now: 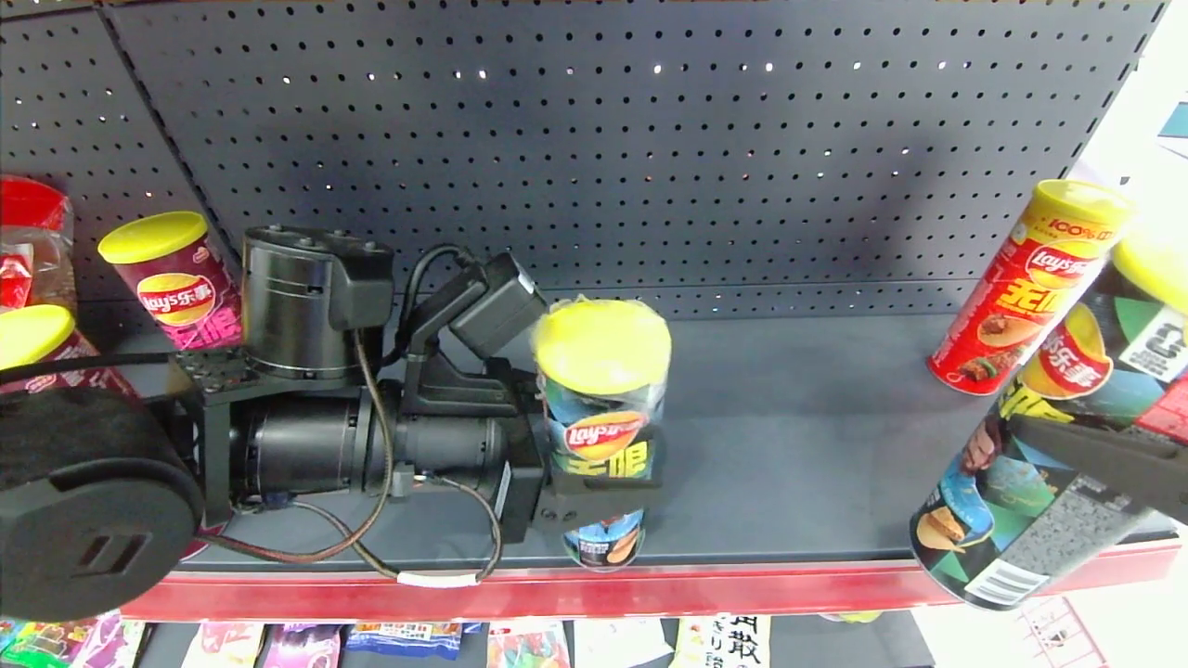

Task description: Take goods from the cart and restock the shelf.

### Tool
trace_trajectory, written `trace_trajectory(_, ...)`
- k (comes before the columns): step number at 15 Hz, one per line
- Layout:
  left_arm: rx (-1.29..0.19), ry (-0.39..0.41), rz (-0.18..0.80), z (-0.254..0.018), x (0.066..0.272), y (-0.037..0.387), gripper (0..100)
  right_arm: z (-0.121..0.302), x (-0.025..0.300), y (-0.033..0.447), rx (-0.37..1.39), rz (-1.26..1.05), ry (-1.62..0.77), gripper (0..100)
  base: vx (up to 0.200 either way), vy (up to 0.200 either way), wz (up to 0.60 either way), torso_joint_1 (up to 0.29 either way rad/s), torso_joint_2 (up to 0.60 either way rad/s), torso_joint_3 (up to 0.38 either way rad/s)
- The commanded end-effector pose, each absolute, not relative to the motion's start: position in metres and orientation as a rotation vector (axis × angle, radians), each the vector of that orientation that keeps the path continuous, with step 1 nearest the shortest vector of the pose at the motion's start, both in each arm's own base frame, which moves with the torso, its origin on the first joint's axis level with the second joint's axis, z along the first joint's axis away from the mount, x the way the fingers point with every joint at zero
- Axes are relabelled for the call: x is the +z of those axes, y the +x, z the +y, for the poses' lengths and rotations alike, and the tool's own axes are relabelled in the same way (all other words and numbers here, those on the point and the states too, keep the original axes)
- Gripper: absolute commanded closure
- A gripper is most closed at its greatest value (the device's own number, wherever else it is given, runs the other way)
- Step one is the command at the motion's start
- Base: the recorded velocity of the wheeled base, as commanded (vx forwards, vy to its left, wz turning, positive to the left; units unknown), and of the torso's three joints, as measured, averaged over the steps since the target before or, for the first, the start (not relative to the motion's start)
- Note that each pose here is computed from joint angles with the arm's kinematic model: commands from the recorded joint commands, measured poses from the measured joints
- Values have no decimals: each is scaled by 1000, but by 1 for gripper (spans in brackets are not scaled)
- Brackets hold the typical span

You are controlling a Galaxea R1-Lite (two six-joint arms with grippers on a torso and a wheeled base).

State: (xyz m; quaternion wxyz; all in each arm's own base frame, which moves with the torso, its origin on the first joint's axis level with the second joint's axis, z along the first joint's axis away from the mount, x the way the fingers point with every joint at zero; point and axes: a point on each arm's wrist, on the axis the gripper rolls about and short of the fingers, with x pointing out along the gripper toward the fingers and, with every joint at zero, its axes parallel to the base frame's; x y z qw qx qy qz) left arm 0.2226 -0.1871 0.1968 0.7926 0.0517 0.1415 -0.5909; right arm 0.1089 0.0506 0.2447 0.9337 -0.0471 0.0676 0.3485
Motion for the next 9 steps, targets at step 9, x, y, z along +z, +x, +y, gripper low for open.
trace_trajectory(9,-1189,120,311,-152,167,184,0,106,238,223,757,213,-119,100,0,0,0,0,0,0)
